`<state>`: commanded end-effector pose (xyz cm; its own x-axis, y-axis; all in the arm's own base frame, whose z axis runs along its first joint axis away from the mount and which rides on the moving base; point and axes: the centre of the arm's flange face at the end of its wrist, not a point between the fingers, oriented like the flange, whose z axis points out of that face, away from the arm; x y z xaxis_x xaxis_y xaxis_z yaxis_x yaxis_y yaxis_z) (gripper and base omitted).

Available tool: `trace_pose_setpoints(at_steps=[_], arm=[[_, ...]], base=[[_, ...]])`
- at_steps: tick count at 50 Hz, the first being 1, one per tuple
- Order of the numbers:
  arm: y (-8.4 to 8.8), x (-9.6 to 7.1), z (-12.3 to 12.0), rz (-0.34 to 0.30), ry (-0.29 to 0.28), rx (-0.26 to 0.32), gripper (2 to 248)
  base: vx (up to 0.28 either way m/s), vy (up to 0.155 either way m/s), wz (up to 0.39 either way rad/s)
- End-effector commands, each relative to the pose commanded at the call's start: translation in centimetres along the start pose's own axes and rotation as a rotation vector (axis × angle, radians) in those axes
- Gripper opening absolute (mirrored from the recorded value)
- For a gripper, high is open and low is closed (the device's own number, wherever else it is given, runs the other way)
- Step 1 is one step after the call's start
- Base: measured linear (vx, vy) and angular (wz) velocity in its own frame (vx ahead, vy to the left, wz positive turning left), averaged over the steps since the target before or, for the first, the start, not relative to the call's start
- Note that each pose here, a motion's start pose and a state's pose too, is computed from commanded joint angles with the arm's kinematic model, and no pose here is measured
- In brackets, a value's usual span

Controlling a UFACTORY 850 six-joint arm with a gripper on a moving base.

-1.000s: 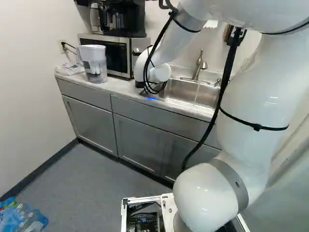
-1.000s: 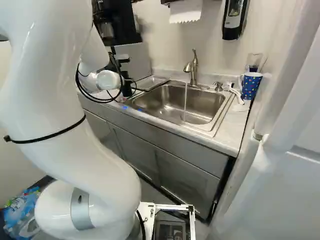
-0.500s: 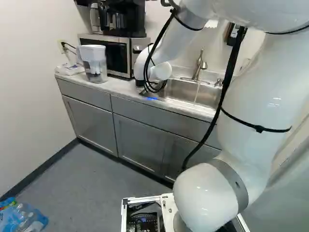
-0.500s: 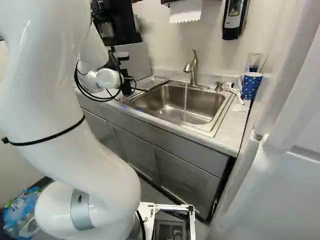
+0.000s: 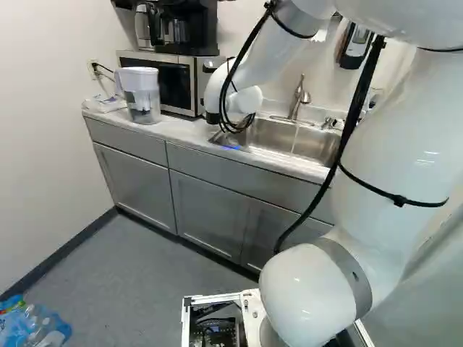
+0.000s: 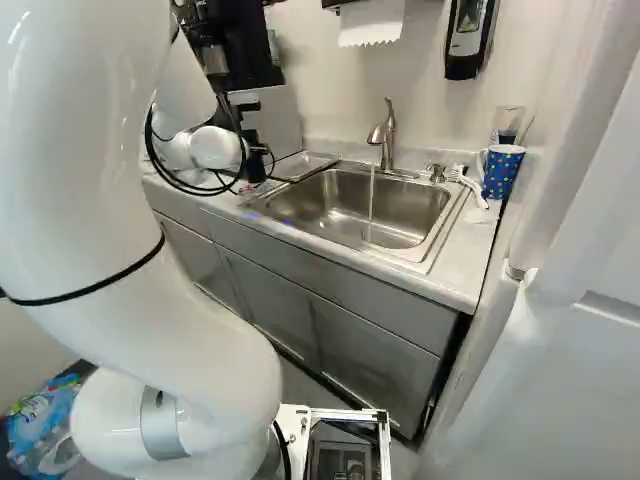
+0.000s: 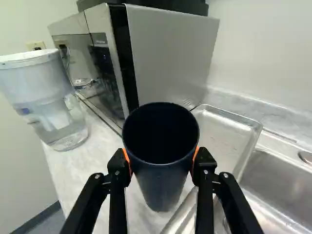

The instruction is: Rinse the cup and place it in the tray

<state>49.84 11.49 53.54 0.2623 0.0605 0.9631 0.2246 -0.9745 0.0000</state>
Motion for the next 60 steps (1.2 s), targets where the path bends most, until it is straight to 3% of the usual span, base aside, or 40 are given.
trace_pose_setpoints(at_steps=[32,60], arm=[[2.1,2.3,-2.0,0.011,-0.015,-0.04,126],[3.9,4.2,-3.5,0.021,0.014,-0.077,126]], base=[[0.0,0.0,0.0],[0.0,0.0,0.0]])
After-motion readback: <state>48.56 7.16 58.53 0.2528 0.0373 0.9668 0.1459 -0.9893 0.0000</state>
